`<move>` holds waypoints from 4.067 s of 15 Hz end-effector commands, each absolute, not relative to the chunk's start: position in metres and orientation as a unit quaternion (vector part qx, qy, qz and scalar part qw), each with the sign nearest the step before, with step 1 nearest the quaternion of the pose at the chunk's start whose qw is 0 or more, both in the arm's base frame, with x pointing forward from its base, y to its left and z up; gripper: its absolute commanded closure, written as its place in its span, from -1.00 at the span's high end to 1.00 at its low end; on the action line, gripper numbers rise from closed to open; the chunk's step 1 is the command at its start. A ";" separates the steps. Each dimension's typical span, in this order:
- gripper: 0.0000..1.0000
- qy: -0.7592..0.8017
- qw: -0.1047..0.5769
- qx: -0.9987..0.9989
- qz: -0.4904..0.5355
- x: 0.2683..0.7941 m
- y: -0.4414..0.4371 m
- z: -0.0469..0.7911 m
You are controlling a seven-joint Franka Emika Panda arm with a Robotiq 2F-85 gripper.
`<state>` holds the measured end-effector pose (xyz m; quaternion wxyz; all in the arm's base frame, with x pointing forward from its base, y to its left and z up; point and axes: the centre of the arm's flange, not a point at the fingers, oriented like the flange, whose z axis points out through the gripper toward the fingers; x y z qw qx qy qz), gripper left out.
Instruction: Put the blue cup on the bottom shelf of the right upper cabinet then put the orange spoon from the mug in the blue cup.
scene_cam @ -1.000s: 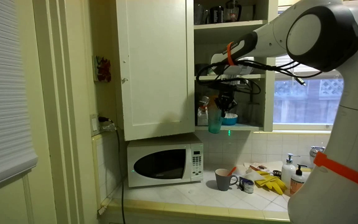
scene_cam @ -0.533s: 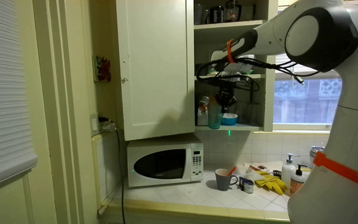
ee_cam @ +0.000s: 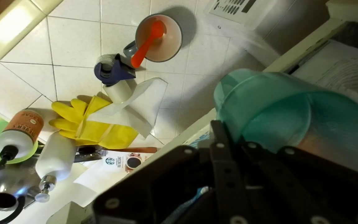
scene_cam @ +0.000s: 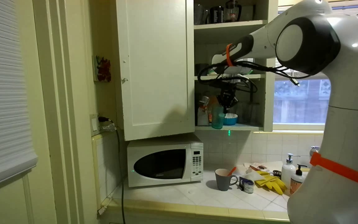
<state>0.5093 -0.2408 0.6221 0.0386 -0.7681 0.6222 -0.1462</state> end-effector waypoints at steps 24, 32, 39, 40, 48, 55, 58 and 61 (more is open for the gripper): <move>-0.98 0.644 0.039 -0.756 -0.115 0.557 -0.272 0.630; 0.05 0.640 0.029 -0.756 -0.135 0.571 -0.275 0.625; 1.00 0.632 0.025 -0.761 -0.145 0.572 -0.269 0.625; 1.00 0.629 0.025 -0.763 -0.148 0.570 -0.266 0.626; 1.00 0.592 0.012 -0.775 -0.222 0.568 -0.248 0.638; 1.00 0.575 0.001 -0.783 -0.236 0.551 -0.226 0.648; 1.00 0.564 -0.002 -0.790 -0.241 0.533 -0.212 0.654; 1.00 0.550 0.013 -0.793 -0.262 0.504 -0.198 0.659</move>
